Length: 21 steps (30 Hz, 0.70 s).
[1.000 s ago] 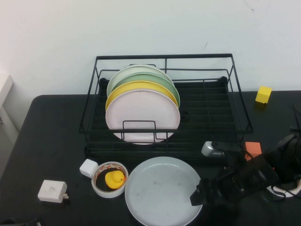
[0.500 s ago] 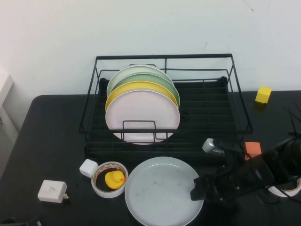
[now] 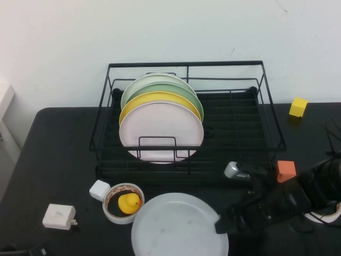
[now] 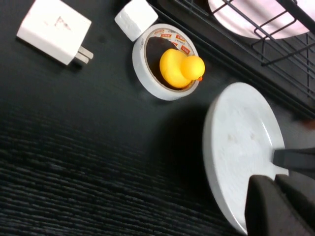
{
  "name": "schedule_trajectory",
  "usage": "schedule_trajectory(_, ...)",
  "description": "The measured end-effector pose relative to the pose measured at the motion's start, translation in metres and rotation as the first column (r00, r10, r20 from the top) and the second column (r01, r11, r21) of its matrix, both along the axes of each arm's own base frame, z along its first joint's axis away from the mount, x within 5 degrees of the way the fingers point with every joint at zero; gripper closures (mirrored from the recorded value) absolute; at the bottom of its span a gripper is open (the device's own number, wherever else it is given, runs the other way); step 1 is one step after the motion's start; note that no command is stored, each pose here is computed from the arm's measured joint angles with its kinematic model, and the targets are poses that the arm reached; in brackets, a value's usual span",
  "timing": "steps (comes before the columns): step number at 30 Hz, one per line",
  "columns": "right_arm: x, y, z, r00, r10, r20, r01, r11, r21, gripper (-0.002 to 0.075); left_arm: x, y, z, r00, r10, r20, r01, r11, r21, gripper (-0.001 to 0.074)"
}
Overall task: Place plate on rack
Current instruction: Pick up the plate from the table, then hand over the plate
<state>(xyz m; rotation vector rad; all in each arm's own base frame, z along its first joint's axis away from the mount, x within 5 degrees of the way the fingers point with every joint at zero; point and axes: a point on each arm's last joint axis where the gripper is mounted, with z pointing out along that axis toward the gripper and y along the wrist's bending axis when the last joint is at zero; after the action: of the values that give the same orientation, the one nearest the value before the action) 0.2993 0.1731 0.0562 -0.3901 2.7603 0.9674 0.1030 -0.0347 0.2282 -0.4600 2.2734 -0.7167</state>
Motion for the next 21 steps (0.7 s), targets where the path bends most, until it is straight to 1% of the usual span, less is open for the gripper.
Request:
schedule_trajectory(2, -0.002, 0.003, 0.005, 0.999, 0.042, 0.002, -0.042, 0.998, 0.043, 0.0715, 0.0, 0.0, 0.0, 1.0, 0.001, 0.002, -0.001, 1.0, -0.003, 0.0729)
schedule_trajectory(3, -0.004, 0.005, 0.009, 0.998, 0.067, 0.01, -0.068, 0.996, 0.065, 0.0715, 0.0, 0.0, 0.0, 1.0, 0.001, 0.002, -0.001, 1.0, -0.011, 0.0714)
schedule_trajectory(4, -0.005, 0.007, 0.016, 0.996, 0.091, 0.025, -0.093, 0.992, 0.085, 0.0715, 0.0, -0.001, 0.001, 1.0, 0.002, -0.002, -0.003, 1.0, -0.029, 0.0694)
schedule_trajectory(5, -0.006, 0.009, 0.024, 0.992, 0.118, 0.048, -0.123, 0.988, 0.097, 0.0715, 0.0, -0.003, 0.002, 1.0, 0.004, -0.009, -0.005, 0.998, -0.061, 0.0655)
schedule_trajectory(7, -0.009, 0.014, 0.04, 0.981, 0.162, 0.105, -0.173, 0.98, 0.102, 0.0715, -0.001, -0.007, 0.004, 1.0, 0.003, -0.016, -0.005, 0.99, -0.141, 0.0545)
schedule_trajectory(9, -0.013, 0.02, 0.061, 0.965, 0.2, 0.17, -0.22, 0.97, 0.106, 0.0715, -0.001, -0.012, 0.009, 1.0, -0.013, -0.004, 0.012, 0.974, -0.227, 0.0372)
schedule_trajectory(11, -0.018, 0.027, 0.081, 0.947, 0.229, 0.225, -0.259, 0.959, 0.117, 0.0715, 0.0, -0.016, 0.013, 0.998, -0.043, 0.034, 0.051, 0.962, -0.269, 0.0204)
schedule_trajectory(12, -0.021, 0.03, 0.091, 0.937, 0.241, 0.255, -0.278, 0.953, 0.121, 0.0715, -0.001, -0.018, 0.015, 0.997, -0.062, 0.055, 0.075, 0.956, -0.283, 0.0147)
schedule_trajectory(13, -0.024, 0.032, 0.101, 0.927, 0.248, 0.282, -0.292, 0.948, 0.126, 0.0715, -0.001, -0.02, 0.017, 0.995, -0.077, 0.069, 0.094, 0.95, -0.296, 0.0116)
schedule_trajectory(15, -0.032, 0.037, 0.121, 0.902, 0.268, 0.338, -0.328, 0.935, 0.133, 0.0715, -0.002, -0.022, 0.019, 0.989, -0.113, 0.099, 0.137, 0.946, -0.292, 0.0073)
schedule_trajectory(17, -0.04, 0.042, 0.138, 0.878, 0.282, 0.387, -0.357, 0.924, 0.136, 0.0715, -0.003, -0.023, 0.019, 0.984, -0.137, 0.113, 0.165, 0.945, -0.284, 0.006)
schedule_trajectory(19, -0.048, 0.046, 0.154, 0.849, 0.295, 0.438, -0.387, 0.912, 0.135, 0.0715, -0.003, -0.024, 0.02, 0.981, -0.151, 0.121, 0.18, 0.944, -0.278, 0.0066)
schedule_trajectory(21, -0.055, 0.048, 0.169, 0.817, 0.304, 0.49, -0.412, 0.902, 0.128, 0.0716, -0.003, -0.024, 0.019, 0.98, -0.159, 0.123, 0.187, 0.944, -0.272, 0.009)
